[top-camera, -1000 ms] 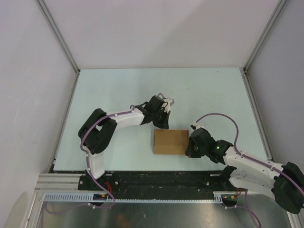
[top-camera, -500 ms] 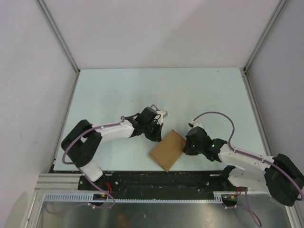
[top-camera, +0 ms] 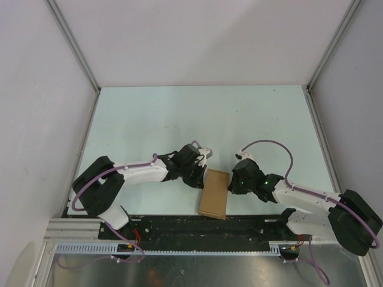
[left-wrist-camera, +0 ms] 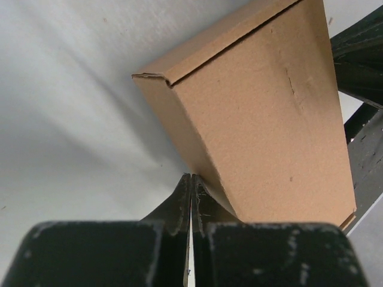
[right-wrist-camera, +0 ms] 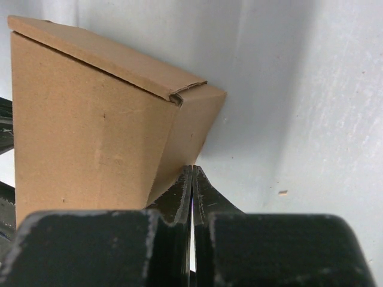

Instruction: Fold the paper box

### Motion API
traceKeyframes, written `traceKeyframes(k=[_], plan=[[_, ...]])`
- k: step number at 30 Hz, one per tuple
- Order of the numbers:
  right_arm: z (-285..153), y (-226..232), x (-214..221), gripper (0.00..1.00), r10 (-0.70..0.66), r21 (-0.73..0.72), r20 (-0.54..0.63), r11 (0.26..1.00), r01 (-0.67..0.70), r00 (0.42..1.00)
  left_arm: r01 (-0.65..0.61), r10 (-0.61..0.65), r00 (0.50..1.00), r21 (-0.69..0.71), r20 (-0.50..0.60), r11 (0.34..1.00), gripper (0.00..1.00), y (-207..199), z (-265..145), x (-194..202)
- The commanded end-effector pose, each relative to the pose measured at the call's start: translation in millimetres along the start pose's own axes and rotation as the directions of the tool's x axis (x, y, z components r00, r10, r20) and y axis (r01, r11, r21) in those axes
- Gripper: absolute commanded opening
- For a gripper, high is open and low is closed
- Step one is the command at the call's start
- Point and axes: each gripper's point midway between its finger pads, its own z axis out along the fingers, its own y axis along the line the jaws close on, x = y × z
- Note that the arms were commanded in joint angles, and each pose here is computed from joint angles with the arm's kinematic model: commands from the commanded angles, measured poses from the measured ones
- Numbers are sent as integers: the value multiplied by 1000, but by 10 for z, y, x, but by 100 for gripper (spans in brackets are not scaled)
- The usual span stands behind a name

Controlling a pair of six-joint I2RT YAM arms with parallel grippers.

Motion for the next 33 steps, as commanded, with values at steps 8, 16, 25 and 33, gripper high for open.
traceKeyframes(k=[8, 16, 25, 33], plan=[[19, 508, -252, 0, 8, -194, 46, 981, 1, 999, -20, 13, 998, 92, 69, 996, 0, -324, 122, -292], [7, 609, -434, 0, -38, -202, 96, 978, 57, 995, -22, 13, 994, 84, 106, 996, 0, -322, 123, -415], [-67, 66, -709, 0, -10, 22, 117, 1000, 8, 993, 127, -116, 973, -44, 201, 991, 0, 344, -96, -591], [-321, -155, -456, 1, -9, 142, 73, 990, -1, 997, 190, -162, 957, -96, 239, 977, 1, 631, -335, -324]])
